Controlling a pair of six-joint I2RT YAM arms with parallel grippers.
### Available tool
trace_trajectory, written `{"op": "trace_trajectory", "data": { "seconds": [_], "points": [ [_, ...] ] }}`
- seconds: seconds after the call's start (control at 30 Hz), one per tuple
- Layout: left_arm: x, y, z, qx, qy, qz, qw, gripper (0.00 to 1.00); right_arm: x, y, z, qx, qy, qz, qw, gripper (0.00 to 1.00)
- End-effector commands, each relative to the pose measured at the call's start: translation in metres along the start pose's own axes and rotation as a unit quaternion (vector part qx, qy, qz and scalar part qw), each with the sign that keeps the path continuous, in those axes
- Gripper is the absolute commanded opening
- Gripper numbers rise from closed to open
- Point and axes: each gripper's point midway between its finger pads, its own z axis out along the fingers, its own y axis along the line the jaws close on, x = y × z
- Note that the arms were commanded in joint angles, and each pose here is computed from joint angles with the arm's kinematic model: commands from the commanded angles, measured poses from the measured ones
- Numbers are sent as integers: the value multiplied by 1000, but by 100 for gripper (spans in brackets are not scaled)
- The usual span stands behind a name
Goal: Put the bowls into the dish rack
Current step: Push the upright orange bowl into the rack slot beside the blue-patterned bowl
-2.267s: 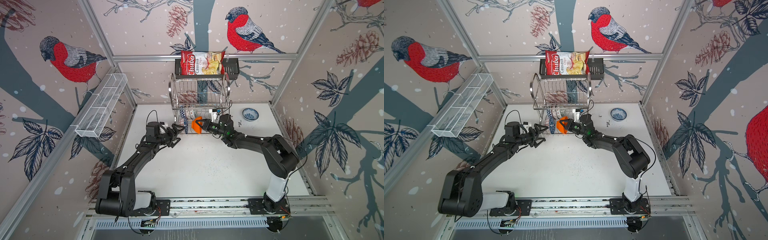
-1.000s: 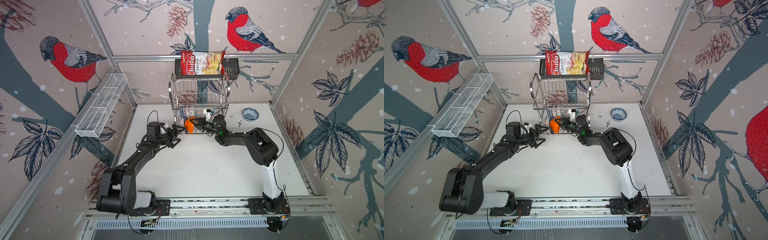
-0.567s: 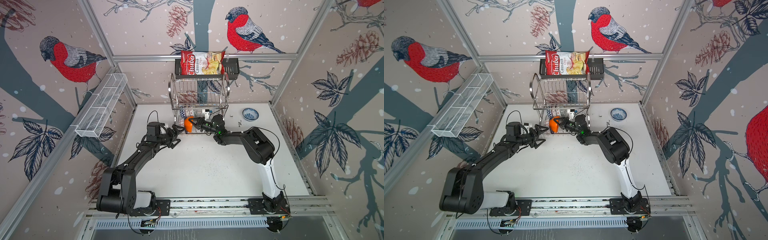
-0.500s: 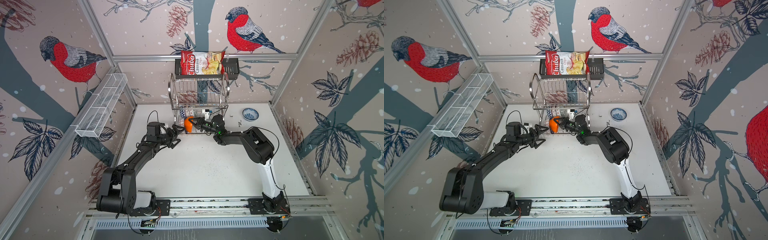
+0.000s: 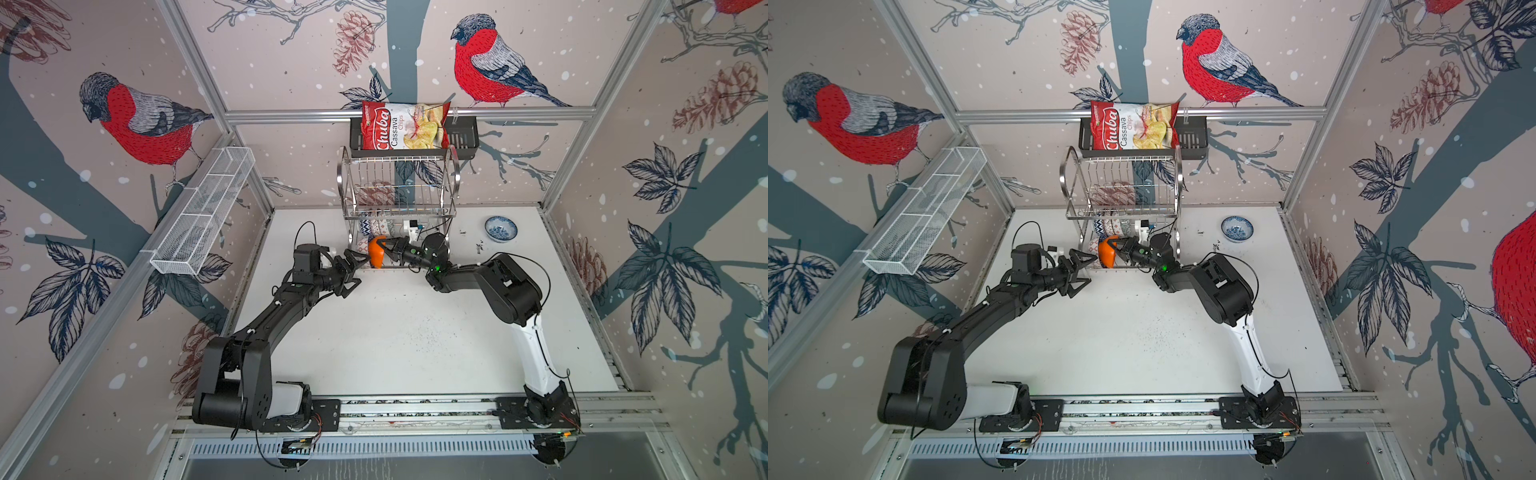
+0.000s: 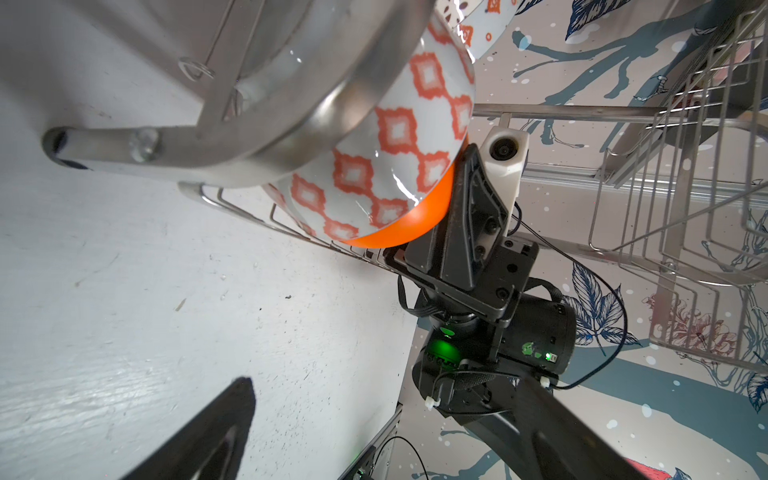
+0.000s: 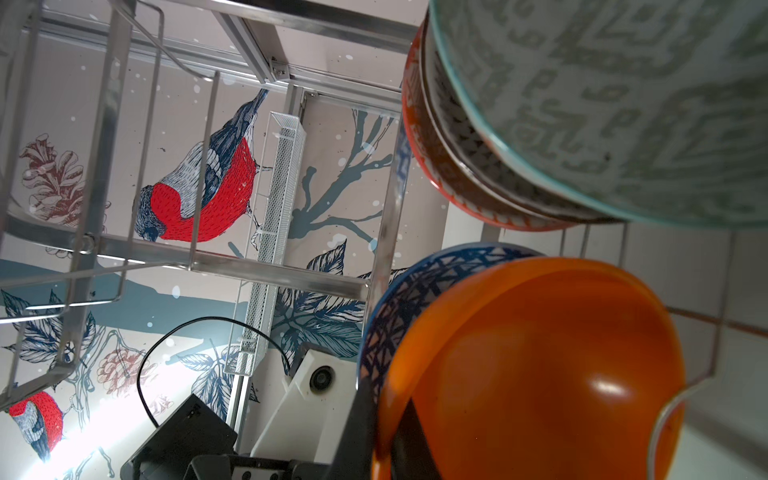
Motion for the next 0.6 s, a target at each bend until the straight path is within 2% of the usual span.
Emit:
{"op": "trace_trajectory", "data": {
  "seconds": [0.0, 0.57],
  "points": [
    [-2, -3, -2, 1, -6, 11, 1000, 97, 2, 11, 0, -24, 5, -9, 1000, 0],
    [-1, -1, -2, 1, -6, 13, 1000, 97, 6, 10, 0, -13, 10, -19, 1000, 0]
  ]
}}
